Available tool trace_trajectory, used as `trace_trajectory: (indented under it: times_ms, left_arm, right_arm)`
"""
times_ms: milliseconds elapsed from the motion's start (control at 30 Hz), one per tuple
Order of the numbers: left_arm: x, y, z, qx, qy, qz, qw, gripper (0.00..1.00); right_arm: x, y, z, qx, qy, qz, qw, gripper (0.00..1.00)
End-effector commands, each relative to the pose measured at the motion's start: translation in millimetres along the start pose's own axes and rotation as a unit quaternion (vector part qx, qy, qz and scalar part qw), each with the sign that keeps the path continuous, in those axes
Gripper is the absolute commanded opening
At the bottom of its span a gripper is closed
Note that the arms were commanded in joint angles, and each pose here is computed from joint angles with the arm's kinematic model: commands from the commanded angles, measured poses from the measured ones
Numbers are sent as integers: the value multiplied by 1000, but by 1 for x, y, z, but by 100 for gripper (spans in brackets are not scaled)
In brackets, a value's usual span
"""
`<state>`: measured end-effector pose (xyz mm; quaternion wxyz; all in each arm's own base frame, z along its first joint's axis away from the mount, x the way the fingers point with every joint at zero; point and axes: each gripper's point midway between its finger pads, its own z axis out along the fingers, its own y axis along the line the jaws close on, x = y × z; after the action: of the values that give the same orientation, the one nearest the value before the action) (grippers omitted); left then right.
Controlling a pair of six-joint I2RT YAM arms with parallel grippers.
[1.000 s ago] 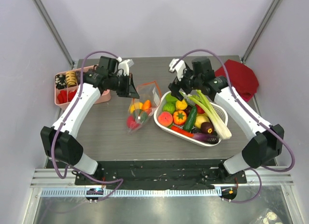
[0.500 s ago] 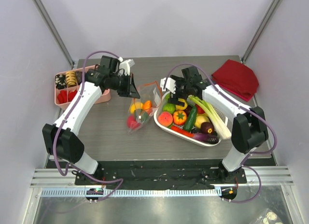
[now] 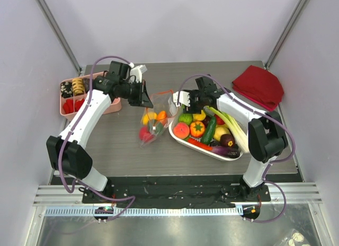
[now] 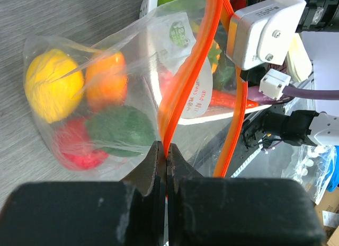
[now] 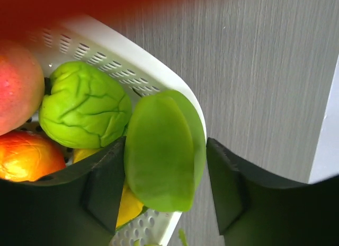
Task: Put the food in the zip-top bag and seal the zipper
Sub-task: Pick up the fake fruit from the bin, then place the fake fruit in the zipper food storage bag.
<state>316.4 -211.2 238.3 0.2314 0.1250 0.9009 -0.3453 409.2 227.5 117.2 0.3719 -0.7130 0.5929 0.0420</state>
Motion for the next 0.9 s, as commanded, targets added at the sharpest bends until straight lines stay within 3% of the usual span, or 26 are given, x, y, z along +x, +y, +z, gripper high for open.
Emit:
trace_trajectory:
  times_ms: [0, 133, 300, 500, 600, 667, 867]
  left_arm:
    - [-6, -5, -6, 11, -8, 2, 1000, 0]
    - [-6, -5, -9, 11, -11, 2, 1000, 0]
    - [-7, -4, -9, 12, -12, -3, 1000, 0]
    - [-9, -4, -7, 17, -13, -7, 1000, 0]
    - [-10, -4, -6, 19, -13, -8, 1000, 0]
    - [-10, -4, -6, 19, -12, -8, 1000, 0]
    - [-10, -6, -7, 22, -11, -6, 1000, 0]
  right_arm:
    - [-12, -13, -9, 25, -14, -25, 999, 53]
    - [-23, -22, -32, 53, -28, -29, 998, 37]
    - [-46, -44, -73, 102, -69, 9, 992, 36]
    - [-75, -76, -136, 172, -140, 101, 970, 34]
    - [-103, -94, -166, 207, -202, 172, 942, 29]
    - [-131, -110, -191, 220, -271, 255, 902, 23]
    - [-208, -117, -221, 140, -409, 387, 814, 16]
